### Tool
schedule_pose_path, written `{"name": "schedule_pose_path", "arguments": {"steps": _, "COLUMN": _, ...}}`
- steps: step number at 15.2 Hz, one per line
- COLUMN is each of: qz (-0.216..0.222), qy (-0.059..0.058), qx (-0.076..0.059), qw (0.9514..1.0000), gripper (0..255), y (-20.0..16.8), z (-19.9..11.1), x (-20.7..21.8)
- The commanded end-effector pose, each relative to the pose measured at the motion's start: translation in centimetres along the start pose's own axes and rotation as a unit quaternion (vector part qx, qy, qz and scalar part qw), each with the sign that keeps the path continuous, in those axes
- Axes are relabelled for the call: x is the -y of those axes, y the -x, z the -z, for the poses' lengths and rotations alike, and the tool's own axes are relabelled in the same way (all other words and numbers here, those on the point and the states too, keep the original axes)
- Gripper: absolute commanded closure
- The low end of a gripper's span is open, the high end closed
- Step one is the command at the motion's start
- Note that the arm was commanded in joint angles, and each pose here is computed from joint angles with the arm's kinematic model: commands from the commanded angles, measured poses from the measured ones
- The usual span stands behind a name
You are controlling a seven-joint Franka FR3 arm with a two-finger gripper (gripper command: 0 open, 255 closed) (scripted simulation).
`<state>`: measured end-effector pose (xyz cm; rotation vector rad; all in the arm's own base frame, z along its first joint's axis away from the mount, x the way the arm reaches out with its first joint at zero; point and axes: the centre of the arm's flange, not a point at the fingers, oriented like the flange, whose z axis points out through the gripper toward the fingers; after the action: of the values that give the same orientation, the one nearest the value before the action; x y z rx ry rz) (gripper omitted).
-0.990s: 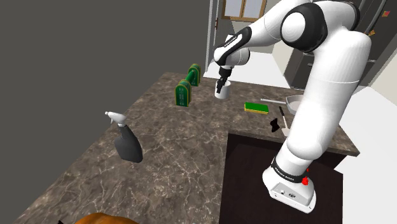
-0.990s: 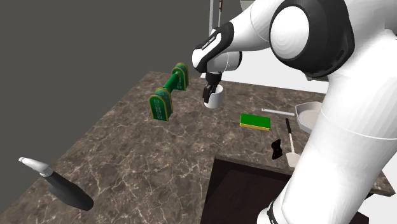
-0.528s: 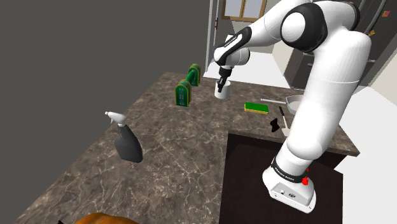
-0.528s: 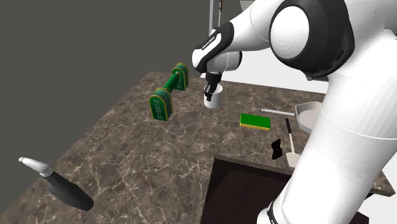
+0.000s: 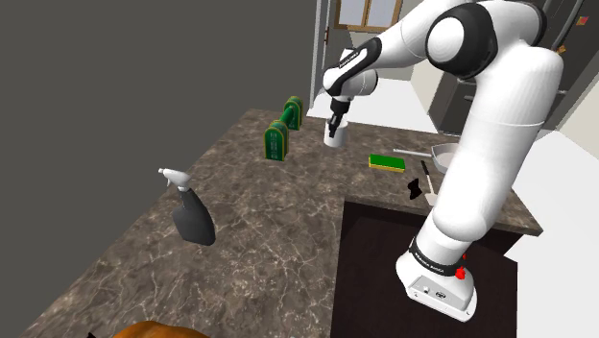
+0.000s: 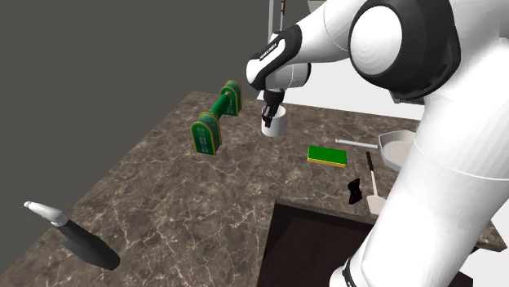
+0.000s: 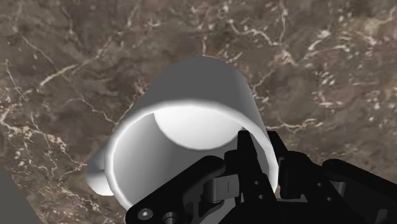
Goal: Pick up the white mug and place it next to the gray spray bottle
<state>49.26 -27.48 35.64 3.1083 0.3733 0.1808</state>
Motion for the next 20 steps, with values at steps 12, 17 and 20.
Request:
{"name": "schedule_pose_path", "arguments": {"steps": 12, "qz": 0.000, "qy": 0.000, "qx": 0.000, "qw": 1.0000, "gripper": 255, "y": -0.7, "z": 6.9, "x": -0.1}}
{"name": "schedule_pose_path", "arguments": {"steps": 17, "qz": 0.000, "qy": 0.000, "qx": 0.000, "qw": 1.0000, "gripper": 255, "y": -1.0, "z": 9.5, "x": -0.2}}
{"name": "schedule_pose_path", "arguments": {"steps": 20, "qz": 0.000, "qy": 0.000, "qx": 0.000, "qw": 1.0000, "gripper": 255, "y": -1.2, "z": 11.1, "x": -0.2}}
